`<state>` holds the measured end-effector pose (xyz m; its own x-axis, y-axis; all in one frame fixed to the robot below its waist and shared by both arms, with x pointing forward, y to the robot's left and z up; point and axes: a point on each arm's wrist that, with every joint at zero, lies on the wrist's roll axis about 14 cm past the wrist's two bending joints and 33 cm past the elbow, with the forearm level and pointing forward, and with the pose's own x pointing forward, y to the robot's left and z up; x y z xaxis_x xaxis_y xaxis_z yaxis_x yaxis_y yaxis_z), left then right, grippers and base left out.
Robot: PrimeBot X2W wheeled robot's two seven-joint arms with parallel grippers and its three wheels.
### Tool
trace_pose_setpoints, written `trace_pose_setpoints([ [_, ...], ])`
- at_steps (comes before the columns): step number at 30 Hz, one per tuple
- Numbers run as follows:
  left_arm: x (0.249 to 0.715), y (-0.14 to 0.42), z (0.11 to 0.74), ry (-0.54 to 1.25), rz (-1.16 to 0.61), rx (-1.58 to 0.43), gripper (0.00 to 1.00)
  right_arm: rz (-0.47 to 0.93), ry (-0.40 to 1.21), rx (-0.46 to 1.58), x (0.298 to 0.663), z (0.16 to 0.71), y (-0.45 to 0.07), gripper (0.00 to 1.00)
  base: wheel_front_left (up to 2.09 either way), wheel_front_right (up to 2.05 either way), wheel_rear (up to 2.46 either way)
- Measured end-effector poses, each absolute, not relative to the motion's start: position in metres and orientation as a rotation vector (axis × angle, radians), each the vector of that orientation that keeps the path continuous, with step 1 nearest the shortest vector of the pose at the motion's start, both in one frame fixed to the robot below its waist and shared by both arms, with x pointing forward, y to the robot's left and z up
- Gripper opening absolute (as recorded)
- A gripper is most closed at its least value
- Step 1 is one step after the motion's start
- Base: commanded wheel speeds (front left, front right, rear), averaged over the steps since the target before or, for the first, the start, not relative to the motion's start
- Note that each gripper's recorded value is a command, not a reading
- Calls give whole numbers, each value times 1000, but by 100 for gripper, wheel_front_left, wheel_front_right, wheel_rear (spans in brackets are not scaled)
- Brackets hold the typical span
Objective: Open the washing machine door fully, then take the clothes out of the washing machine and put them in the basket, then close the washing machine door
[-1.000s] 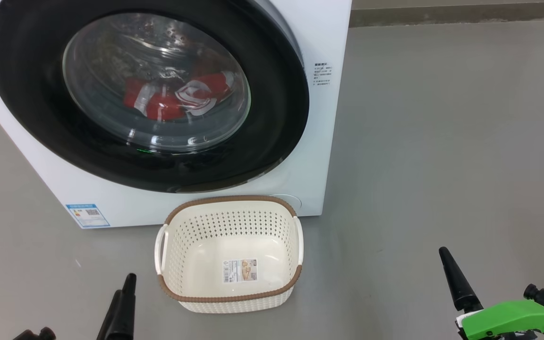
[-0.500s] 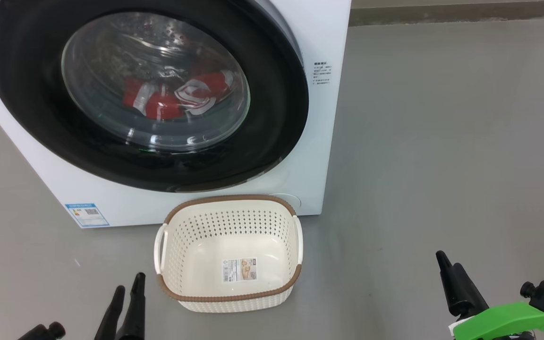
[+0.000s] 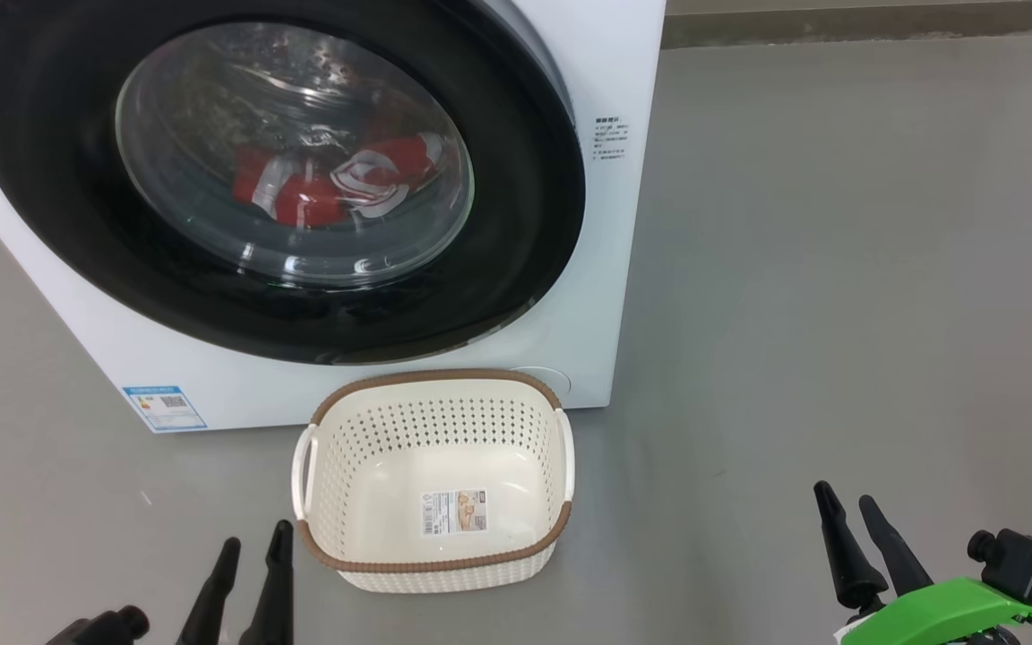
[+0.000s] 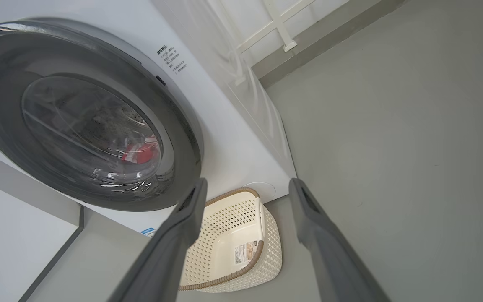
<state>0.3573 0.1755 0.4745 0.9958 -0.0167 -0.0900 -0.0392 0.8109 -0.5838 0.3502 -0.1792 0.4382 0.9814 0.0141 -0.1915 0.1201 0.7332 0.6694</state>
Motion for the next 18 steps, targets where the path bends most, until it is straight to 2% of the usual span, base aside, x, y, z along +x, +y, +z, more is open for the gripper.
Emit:
trace_pose_setpoints([
  [18, 353, 168, 483, 60, -29, -384, 100, -30, 169, 547, 345, 440, -180, 100, 0, 0, 0],
])
